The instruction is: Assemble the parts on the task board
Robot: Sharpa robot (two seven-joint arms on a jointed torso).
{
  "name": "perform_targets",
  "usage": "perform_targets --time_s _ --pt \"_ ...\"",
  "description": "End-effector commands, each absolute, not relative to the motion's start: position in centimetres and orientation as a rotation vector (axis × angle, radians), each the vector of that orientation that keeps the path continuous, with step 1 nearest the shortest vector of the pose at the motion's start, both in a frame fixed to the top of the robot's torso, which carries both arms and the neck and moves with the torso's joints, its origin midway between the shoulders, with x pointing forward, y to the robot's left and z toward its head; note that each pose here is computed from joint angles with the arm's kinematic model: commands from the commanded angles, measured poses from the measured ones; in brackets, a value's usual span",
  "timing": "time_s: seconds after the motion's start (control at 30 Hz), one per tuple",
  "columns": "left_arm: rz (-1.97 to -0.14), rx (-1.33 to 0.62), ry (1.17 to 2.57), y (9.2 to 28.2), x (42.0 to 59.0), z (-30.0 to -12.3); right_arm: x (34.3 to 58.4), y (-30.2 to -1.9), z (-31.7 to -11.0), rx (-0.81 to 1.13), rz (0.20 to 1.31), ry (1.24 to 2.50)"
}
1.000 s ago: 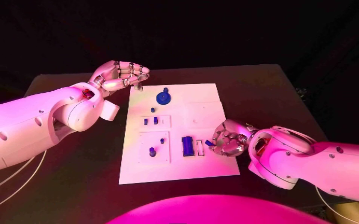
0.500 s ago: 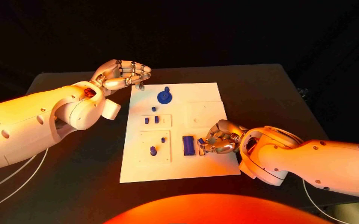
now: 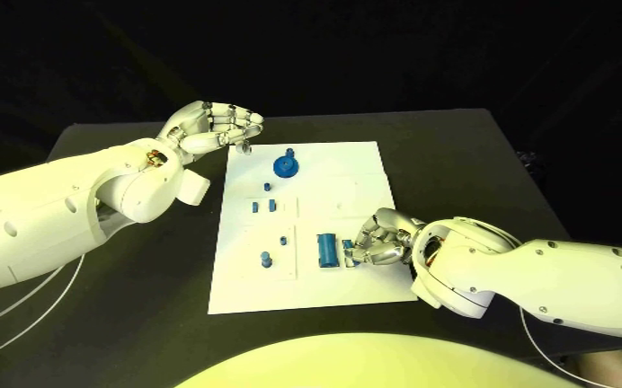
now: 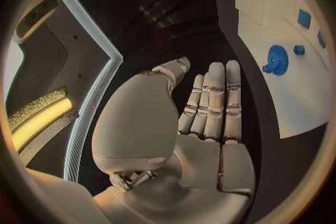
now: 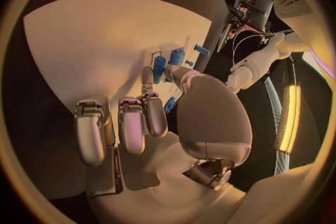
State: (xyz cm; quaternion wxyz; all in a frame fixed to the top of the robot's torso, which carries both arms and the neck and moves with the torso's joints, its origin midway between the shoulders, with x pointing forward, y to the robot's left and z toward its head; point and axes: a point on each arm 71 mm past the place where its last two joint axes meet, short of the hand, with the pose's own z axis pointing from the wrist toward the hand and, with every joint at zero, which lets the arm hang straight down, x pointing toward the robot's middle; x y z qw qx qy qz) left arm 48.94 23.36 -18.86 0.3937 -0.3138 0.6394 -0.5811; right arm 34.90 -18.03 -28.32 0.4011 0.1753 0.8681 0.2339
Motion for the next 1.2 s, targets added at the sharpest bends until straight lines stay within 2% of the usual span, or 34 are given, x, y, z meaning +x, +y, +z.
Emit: perform_targets --time_s 0.03,1.2 --pt "-1.493 -0.786 1.632 23.15 48.82 -18.79 34.75 -17.87 -28.51 0.413 0.581 2.226" --pt "-1.483 -0.788 1.636 23.48 48.78 -18.8 34.52 -17.62 -28.24 0.377 0.621 2.216"
